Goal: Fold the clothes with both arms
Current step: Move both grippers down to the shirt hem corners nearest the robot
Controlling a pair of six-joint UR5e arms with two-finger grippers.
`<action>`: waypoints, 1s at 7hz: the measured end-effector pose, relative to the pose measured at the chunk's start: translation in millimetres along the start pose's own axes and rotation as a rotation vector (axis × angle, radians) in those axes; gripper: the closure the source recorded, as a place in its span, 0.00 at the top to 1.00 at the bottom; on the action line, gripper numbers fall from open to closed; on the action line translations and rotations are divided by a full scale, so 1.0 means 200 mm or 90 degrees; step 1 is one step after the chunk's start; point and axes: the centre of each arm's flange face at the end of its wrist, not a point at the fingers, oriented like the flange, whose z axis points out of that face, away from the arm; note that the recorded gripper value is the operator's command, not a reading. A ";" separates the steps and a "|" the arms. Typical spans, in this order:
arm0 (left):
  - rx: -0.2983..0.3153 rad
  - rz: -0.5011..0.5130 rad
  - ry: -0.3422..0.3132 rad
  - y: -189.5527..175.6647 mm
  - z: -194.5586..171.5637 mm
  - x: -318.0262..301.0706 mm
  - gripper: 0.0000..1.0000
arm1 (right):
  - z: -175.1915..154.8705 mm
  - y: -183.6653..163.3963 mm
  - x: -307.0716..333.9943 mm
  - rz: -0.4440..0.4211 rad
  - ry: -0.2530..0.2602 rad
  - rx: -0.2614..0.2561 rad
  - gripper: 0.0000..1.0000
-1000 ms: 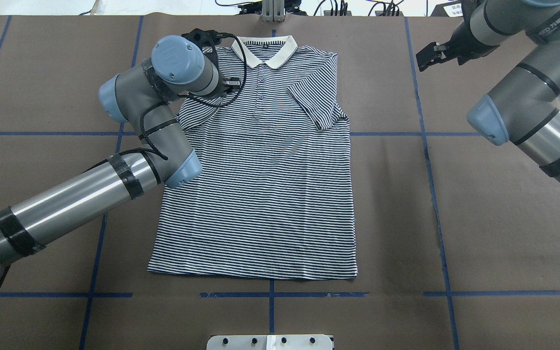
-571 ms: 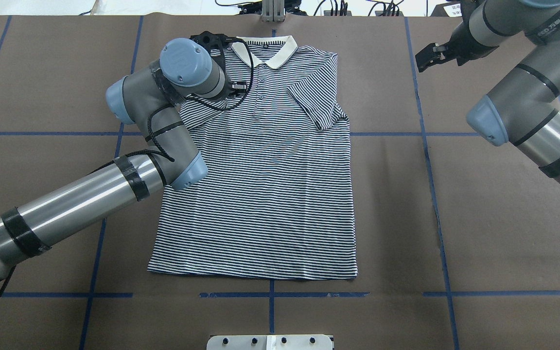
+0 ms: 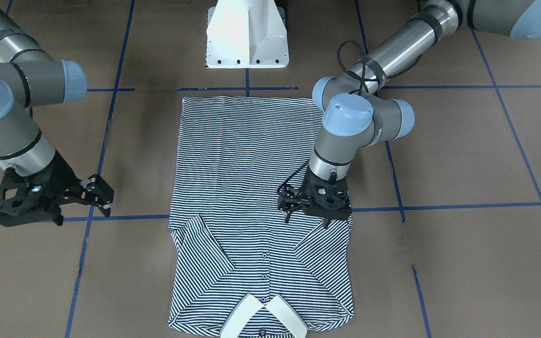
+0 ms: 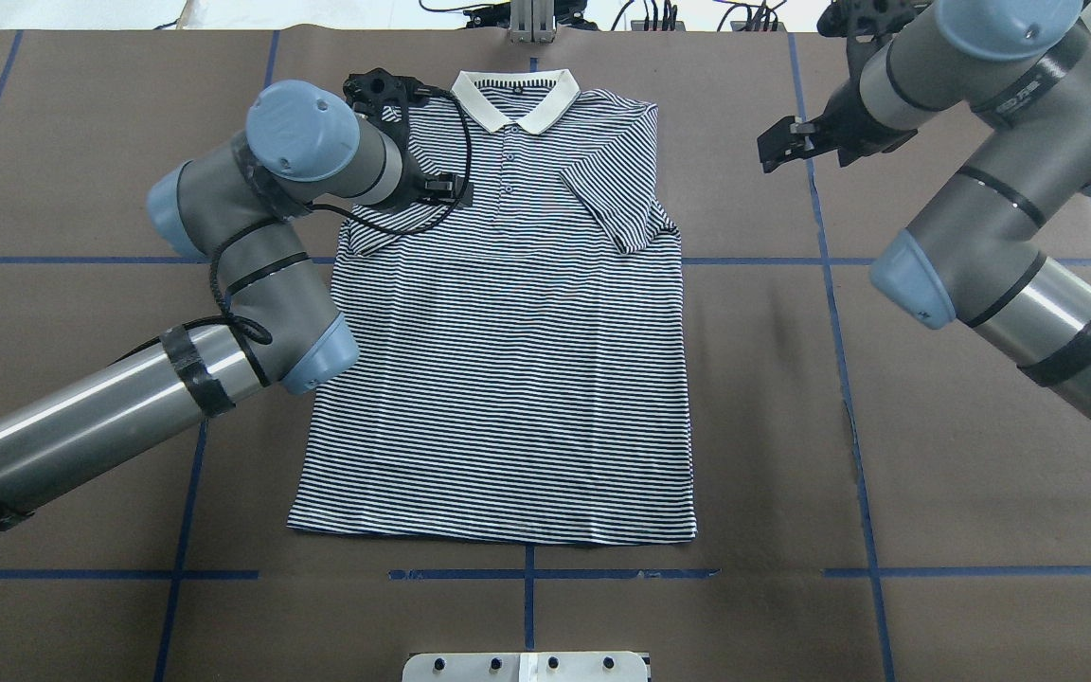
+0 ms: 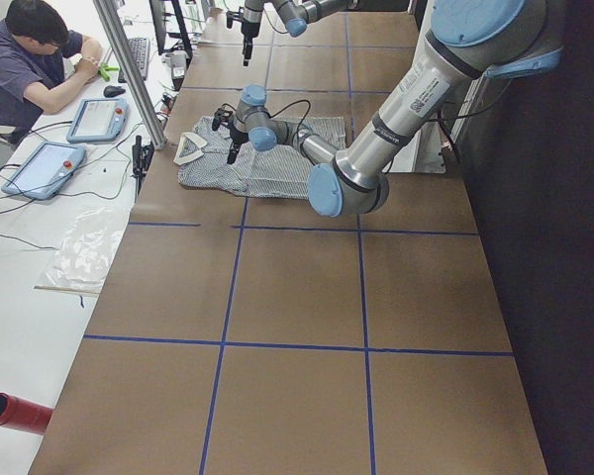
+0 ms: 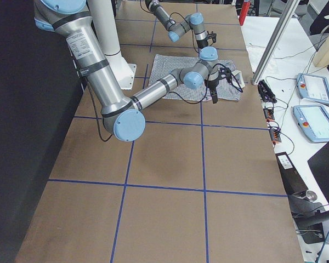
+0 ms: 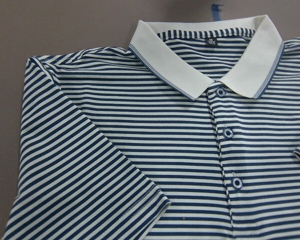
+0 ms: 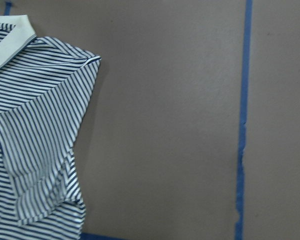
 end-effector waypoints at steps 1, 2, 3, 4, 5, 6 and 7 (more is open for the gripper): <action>-0.003 0.003 0.009 0.06 -0.10 -0.04 1.00 | -0.01 0.14 -0.15 0.028 -0.021 -0.002 1.00; -0.008 0.006 0.021 0.12 -0.21 -0.07 1.00 | -0.03 0.34 -0.29 0.059 -0.037 -0.002 1.00; -0.012 0.009 0.034 0.20 -0.30 -0.14 1.00 | -0.04 0.58 -0.42 0.096 -0.045 -0.001 1.00; -0.017 0.012 0.045 0.33 -0.40 -0.21 1.00 | -0.02 0.86 -0.55 0.132 -0.046 0.003 0.95; -0.029 0.016 0.052 0.49 -0.49 -0.29 1.00 | -0.01 1.14 -0.65 0.166 -0.044 0.006 0.86; -0.043 0.019 0.056 0.65 -0.58 -0.39 1.00 | -0.03 1.39 -0.74 0.208 -0.042 0.008 0.76; -0.061 0.000 0.060 0.82 -0.67 -0.47 0.77 | -0.07 1.60 -0.81 0.251 -0.038 0.008 0.72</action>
